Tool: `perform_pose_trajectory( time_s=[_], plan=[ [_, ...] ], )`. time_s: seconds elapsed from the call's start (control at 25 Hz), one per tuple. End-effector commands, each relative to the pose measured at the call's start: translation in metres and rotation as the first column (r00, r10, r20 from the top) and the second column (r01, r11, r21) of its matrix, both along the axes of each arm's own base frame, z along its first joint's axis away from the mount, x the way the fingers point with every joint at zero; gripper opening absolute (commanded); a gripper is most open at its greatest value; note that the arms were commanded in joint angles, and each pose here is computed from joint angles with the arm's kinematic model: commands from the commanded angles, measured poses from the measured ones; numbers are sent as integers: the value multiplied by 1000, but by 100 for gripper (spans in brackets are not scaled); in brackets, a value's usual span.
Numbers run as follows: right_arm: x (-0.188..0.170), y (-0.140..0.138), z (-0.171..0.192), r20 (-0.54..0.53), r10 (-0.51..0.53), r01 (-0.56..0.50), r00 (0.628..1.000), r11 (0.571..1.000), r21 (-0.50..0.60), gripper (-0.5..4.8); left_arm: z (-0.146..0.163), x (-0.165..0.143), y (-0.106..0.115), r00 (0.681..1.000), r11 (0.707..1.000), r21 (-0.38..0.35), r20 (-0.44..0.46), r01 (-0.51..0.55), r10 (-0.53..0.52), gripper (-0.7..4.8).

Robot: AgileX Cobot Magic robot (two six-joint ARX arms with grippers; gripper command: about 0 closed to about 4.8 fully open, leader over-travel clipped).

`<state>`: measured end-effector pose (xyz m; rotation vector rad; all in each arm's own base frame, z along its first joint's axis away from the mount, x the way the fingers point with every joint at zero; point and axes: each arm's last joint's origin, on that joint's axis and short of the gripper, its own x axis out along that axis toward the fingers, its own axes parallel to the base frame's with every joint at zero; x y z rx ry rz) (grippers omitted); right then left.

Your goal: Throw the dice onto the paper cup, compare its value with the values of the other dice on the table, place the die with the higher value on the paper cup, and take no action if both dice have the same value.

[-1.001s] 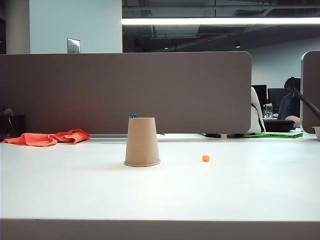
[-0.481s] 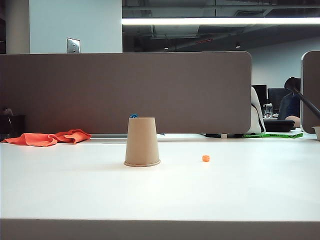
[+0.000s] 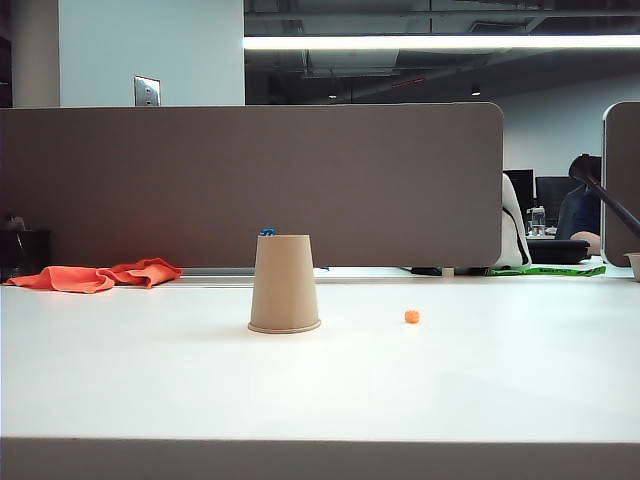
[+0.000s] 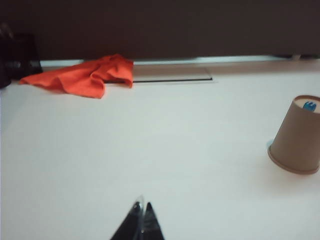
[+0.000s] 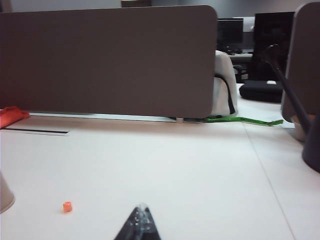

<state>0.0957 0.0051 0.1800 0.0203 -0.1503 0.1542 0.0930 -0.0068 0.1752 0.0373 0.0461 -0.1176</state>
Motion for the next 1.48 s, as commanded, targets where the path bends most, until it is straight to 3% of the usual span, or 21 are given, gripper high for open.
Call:
perform_pose_trajectory(
  time_s=[0.04,0.32,0.84,0.96,1.0,1.08,1.48],
  plan=[
    [-1,2,1,28,53,-51,998,995,-83,-6,-3,3,0,998,1000,4,65,6,-7,-6],
    [0,2,0,22,47,-45,999,995,-95,-6,-9,4,0,998,1000,13,55,-21,20,-6],
    [0,2,-4,-18,47,-48,999,992,-116,-6,-15,4,1,999,989,140,13,-40,38,-6],
    [0,2,-4,-17,43,-45,999,992,-118,-6,-15,4,2,998,990,125,11,-60,59,-6],
    [0,2,-4,-19,44,-46,999,992,-113,-6,-15,4,2,998,996,70,6,-62,62,-6],
    [0,2,-4,-19,44,-46,999,992,-113,-6,-15,4,2,998,998,29,1,-63,63,-6],
    [0,2,-4,-19,44,-46,999,992,-113,-6,-14,4,1,1000,999,42,4,-26,26,-6]
  ],
)
